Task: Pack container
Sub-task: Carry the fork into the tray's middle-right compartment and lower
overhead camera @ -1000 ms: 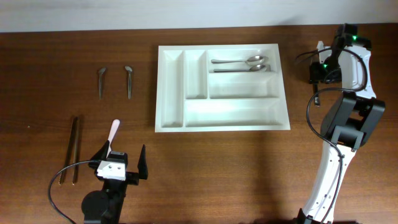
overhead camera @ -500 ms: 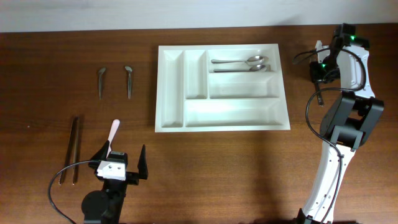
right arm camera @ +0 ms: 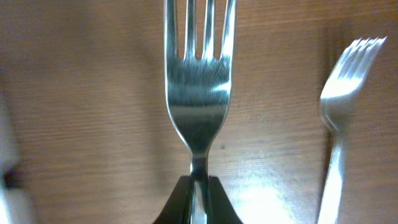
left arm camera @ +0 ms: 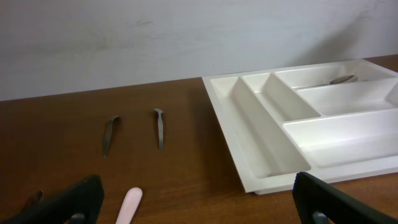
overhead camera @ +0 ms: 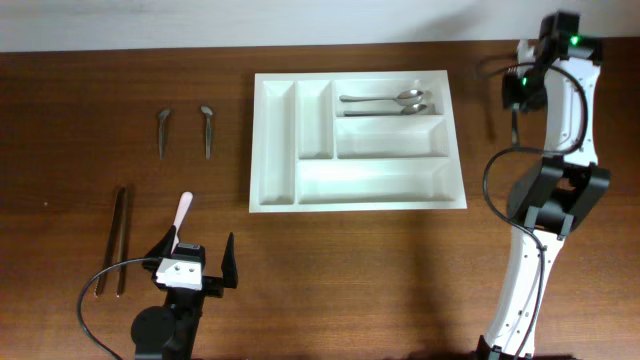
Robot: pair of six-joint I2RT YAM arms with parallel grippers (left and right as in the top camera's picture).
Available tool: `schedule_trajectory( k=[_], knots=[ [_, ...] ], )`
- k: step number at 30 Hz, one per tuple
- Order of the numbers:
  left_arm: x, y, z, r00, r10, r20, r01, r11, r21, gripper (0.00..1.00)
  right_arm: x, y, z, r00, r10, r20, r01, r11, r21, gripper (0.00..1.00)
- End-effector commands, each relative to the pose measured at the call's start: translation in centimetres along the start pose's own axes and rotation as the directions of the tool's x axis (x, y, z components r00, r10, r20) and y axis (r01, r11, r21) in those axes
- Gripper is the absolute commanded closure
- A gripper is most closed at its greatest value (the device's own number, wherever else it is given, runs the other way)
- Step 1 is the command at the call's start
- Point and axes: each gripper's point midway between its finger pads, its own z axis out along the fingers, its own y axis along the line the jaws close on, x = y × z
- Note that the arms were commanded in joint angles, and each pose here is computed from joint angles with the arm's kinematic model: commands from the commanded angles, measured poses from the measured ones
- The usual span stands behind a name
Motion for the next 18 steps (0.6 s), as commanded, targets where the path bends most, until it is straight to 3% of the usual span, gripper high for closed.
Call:
schedule_trajectory(
  k=[1, 9, 13, 18],
  knots=[
    [0.1, 0.3, 0.0, 1.000, 0.015, 0.002, -0.015, 1.000, -0.015, 0.01, -3.4, 2.4, -6.9, 0.982, 0.097, 0.165, -0.091, 0.995, -0.047, 0.96],
    [0.1, 0.3, 0.0, 1.000, 0.015, 0.002, -0.015, 1.000, -0.015, 0.01, -3.0, 8.0, -12.1, 0.888, 0.438, 0.138, -0.409, 0.891, -0.196, 0.96],
    [0.1, 0.3, 0.0, 1.000, 0.015, 0.002, -0.015, 1.000, -0.015, 0.01, -2.4, 11.5, -12.3, 0.781, 0.625, 0.022, -0.598, 0.757, -0.262, 0.96],
    [0.1, 0.3, 0.0, 1.000, 0.015, 0.002, -0.015, 1.000, -0.015, 0.01, -0.8, 15.3, -12.3, 0.567, 0.813, -0.131, -0.816, 0.533, -0.226, 0.96]
  ],
)
